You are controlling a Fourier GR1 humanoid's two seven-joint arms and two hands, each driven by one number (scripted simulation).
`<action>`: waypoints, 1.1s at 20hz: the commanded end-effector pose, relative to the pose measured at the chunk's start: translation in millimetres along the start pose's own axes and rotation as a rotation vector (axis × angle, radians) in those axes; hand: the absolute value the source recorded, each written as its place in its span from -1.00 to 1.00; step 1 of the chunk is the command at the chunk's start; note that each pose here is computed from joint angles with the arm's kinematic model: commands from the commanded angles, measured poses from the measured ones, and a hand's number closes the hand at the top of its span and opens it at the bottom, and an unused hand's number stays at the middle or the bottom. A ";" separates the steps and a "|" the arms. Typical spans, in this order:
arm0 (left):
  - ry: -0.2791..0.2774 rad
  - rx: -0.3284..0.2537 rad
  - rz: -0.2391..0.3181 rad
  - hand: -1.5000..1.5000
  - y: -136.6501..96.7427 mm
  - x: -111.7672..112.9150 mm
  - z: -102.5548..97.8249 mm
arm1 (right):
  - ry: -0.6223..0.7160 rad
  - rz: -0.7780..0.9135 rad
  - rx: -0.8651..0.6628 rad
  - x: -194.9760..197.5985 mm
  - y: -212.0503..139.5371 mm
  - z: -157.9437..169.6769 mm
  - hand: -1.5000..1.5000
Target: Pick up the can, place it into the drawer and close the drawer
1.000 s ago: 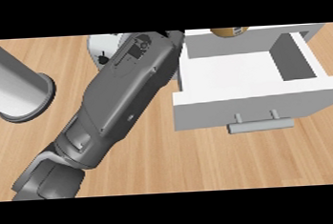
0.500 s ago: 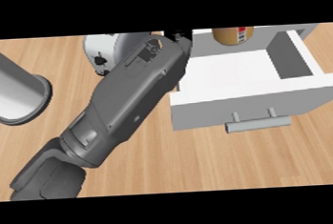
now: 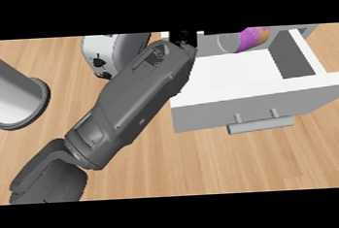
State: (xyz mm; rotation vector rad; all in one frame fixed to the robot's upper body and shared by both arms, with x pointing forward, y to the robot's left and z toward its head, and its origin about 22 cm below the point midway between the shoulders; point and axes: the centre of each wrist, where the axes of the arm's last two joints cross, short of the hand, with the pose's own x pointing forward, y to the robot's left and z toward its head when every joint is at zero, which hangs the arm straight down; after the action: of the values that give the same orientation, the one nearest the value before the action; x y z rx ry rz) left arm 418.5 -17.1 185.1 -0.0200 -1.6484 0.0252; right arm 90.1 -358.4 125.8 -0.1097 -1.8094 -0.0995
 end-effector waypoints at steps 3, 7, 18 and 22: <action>0.009 0.054 -0.015 -1.00 2.2 -5.9 -2.7 | -0.007 0.009 -0.014 1.9 6.6 1.5 -1.00; 0.017 0.070 -0.022 -1.00 2.9 -5.6 -5.1 | -0.014 -0.004 -0.008 -2.8 1.7 -5.4 -1.00; -0.013 0.069 0.029 -1.00 2.7 -13.0 -0.6 | -0.138 0.189 0.031 24.5 8.6 -10.5 -1.00; -0.036 0.063 0.059 -1.00 2.2 -13.2 0.9 | -0.201 0.317 0.099 34.1 11.0 -20.6 -1.00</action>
State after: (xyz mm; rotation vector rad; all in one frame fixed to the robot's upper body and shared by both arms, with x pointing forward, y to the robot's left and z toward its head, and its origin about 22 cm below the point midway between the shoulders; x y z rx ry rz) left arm 418.9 -14.8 170.1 0.0123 -1.6671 0.1090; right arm 99.4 -354.4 152.3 -0.2458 -1.9323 0.0954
